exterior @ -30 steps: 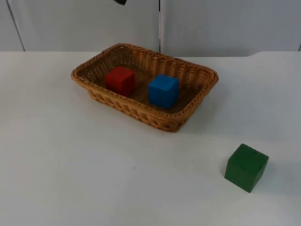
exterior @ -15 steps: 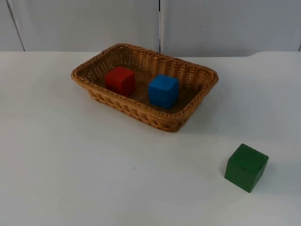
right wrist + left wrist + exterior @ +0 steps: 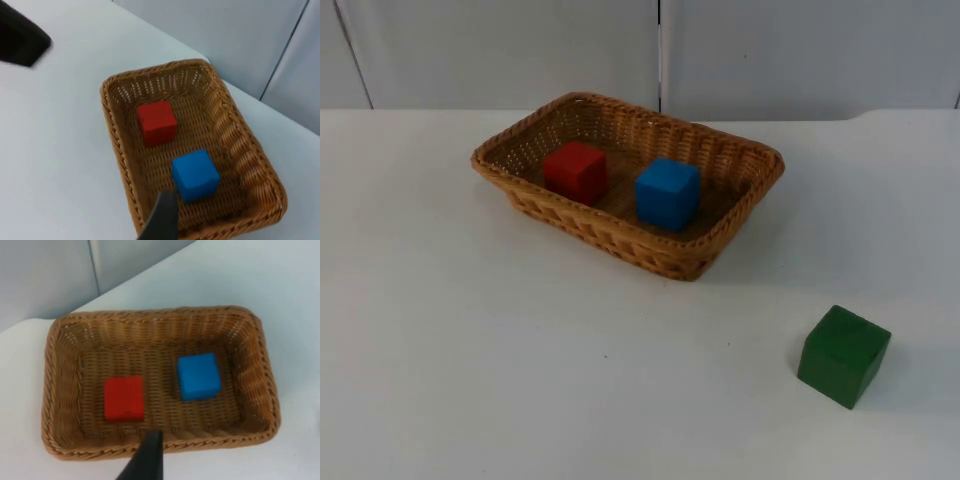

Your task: Pick up one cube with each hand and place exactly two cubes into the same basket, leaving the remaining cube outside.

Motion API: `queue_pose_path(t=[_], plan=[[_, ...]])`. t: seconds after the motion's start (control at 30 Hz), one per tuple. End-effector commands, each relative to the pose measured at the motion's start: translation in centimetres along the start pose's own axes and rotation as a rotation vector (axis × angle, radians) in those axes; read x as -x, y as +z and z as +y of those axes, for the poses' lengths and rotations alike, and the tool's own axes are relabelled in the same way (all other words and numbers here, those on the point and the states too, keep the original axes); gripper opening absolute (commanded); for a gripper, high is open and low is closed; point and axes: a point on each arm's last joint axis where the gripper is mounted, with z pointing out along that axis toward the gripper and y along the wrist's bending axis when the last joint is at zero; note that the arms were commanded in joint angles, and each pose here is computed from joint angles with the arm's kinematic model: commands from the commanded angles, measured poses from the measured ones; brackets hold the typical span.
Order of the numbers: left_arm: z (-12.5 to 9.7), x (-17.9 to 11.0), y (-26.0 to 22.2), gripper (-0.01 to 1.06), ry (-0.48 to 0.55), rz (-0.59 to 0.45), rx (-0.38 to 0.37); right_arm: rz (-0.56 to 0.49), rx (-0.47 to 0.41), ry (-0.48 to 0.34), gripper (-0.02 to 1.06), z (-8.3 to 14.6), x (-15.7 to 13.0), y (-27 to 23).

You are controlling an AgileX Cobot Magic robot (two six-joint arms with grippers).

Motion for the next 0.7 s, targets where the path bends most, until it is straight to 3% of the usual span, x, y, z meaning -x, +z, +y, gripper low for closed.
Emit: queue_pose_path(t=[0.0,0.33,0.67], plan=[[-0.9,0.0,-1.2,0.92,-0.002,-0.008,-0.025,-0.014,0.001,0.014,0.76,0.0,-0.1,-0.5],[-1.9,-0.9,-3.1,0.92,0.002,-0.022,-0.030,0.013,0.008,0.013,0.76,0.2,-0.6,-0.3],[-3.1,-6.5,-3.7,0.92,-0.051,-0.056,0.038,0.022,0.006,0.015,0.76,0.4,-2.0,-0.8]])
